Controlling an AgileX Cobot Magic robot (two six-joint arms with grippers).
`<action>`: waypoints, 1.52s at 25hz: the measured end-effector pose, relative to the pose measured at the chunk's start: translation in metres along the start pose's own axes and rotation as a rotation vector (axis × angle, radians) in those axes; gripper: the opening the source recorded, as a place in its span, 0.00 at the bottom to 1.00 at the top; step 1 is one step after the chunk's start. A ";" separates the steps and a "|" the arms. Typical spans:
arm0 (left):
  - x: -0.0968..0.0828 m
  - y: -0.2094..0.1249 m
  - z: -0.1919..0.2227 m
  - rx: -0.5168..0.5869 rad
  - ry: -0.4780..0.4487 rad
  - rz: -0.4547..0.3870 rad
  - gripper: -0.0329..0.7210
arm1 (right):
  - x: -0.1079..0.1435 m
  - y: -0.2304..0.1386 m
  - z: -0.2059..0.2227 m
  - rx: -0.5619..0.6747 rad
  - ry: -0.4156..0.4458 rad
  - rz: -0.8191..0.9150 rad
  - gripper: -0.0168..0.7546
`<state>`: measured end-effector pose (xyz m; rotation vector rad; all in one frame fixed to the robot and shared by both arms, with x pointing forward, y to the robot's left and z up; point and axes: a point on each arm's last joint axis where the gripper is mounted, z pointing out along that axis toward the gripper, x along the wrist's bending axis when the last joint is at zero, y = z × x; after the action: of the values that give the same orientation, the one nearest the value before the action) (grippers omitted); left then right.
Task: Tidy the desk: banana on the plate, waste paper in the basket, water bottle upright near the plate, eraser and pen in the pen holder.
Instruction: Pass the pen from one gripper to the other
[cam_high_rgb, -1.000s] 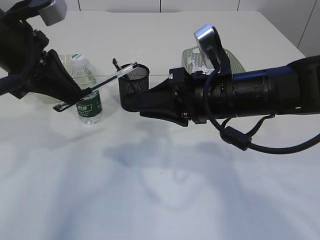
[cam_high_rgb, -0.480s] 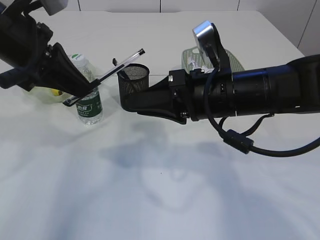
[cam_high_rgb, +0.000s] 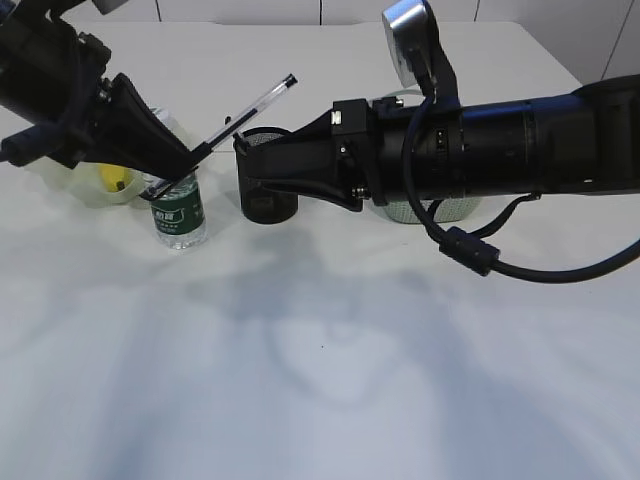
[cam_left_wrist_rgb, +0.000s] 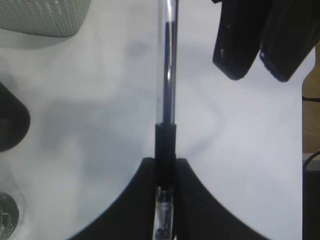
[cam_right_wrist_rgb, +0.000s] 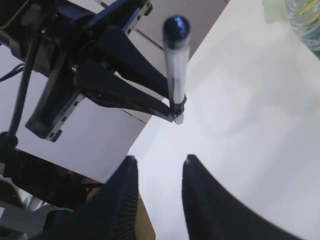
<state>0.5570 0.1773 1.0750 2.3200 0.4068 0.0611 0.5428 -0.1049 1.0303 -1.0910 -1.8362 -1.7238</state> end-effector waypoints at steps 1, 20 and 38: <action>0.000 0.001 0.000 -0.009 0.000 -0.005 0.10 | 0.000 0.000 0.000 0.000 0.000 -0.002 0.32; 0.000 0.008 0.000 -0.086 -0.003 -0.036 0.10 | 0.011 0.024 0.003 -0.045 0.016 -0.124 0.32; -0.001 0.009 0.000 -0.096 -0.012 -0.041 0.10 | 0.007 0.028 0.003 -0.062 -0.038 -0.138 0.33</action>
<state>0.5584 0.1715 1.0814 2.2160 0.4364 0.0457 0.5600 -0.1022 1.0533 -1.0499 -1.9340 -1.8613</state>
